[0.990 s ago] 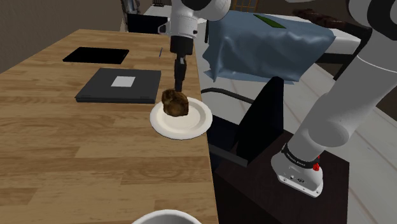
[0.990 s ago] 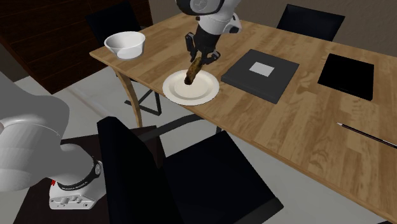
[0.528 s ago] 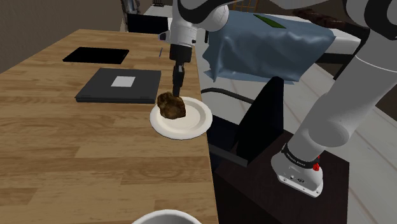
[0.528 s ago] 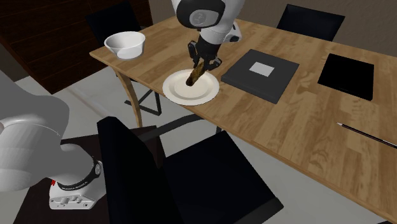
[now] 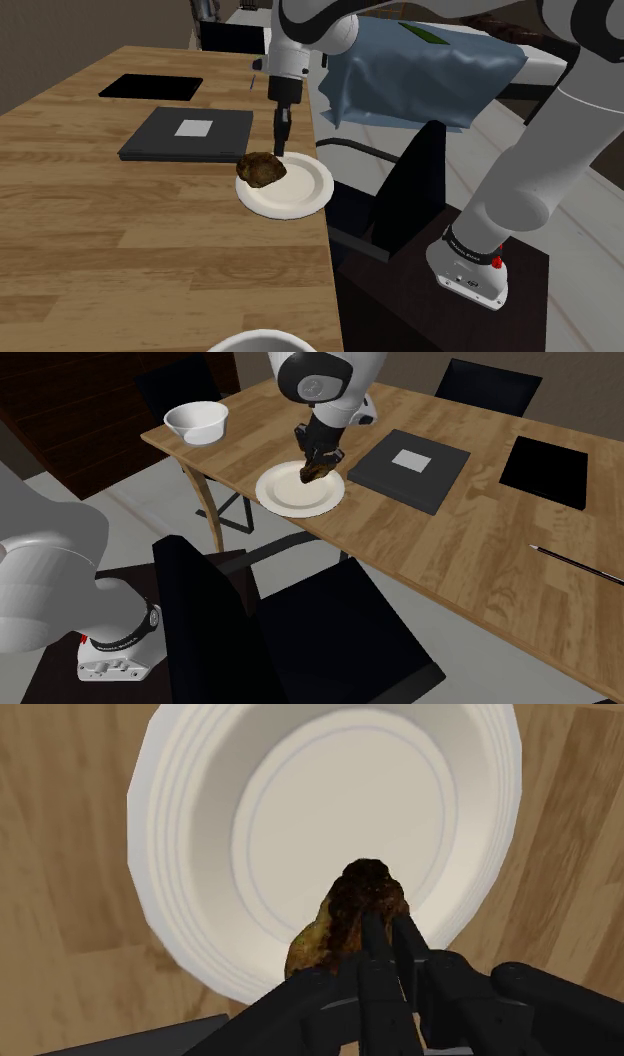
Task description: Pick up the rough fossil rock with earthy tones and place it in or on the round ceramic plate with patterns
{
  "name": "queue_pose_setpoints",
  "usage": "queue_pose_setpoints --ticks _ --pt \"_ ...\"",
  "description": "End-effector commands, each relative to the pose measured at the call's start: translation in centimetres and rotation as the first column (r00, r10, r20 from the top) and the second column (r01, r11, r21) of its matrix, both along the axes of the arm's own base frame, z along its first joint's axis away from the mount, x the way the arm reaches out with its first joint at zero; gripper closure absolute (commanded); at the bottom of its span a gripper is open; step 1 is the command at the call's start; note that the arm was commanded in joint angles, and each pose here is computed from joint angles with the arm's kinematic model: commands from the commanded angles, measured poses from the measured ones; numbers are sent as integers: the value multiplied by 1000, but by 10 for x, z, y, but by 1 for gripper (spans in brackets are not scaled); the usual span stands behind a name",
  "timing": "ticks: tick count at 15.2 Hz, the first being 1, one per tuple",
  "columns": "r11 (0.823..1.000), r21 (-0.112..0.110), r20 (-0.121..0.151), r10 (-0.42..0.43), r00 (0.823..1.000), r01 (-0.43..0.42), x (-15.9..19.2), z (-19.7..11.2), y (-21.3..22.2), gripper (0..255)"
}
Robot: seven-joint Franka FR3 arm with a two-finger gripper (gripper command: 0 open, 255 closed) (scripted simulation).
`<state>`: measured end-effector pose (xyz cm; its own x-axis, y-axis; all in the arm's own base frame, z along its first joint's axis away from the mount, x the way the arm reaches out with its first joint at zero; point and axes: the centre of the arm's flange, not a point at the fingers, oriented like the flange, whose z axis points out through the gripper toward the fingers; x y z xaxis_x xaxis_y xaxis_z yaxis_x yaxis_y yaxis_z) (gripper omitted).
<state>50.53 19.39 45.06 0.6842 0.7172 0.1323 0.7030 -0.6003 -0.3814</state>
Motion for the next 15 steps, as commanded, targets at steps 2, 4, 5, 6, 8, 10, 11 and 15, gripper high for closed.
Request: queue_pose_setpoints --ticks 2,4,5,6,8,10,11,15 --pt "1000 -2 -16 6 1000 -6 -3 -2 0 0" --pt "1000 -2 -16 6 1000 -6 -3 -3 -1 0" --pt "1000 -2 -16 6 1000 -6 -3 -2 0 0" --pt "1000 -3 -16 6 1000 -6 -2 -4 1 0" --pt "1000 -3 -16 6 1000 -6 4 20 -8 0" --pt "1000 -3 -16 6 1000 -6 9 42 -16 0" --pt "1000 -3 -16 6 1000 -6 9 42 -16 0" --pt "1000 -3 -16 6 1000 -6 9 42 -16 0"
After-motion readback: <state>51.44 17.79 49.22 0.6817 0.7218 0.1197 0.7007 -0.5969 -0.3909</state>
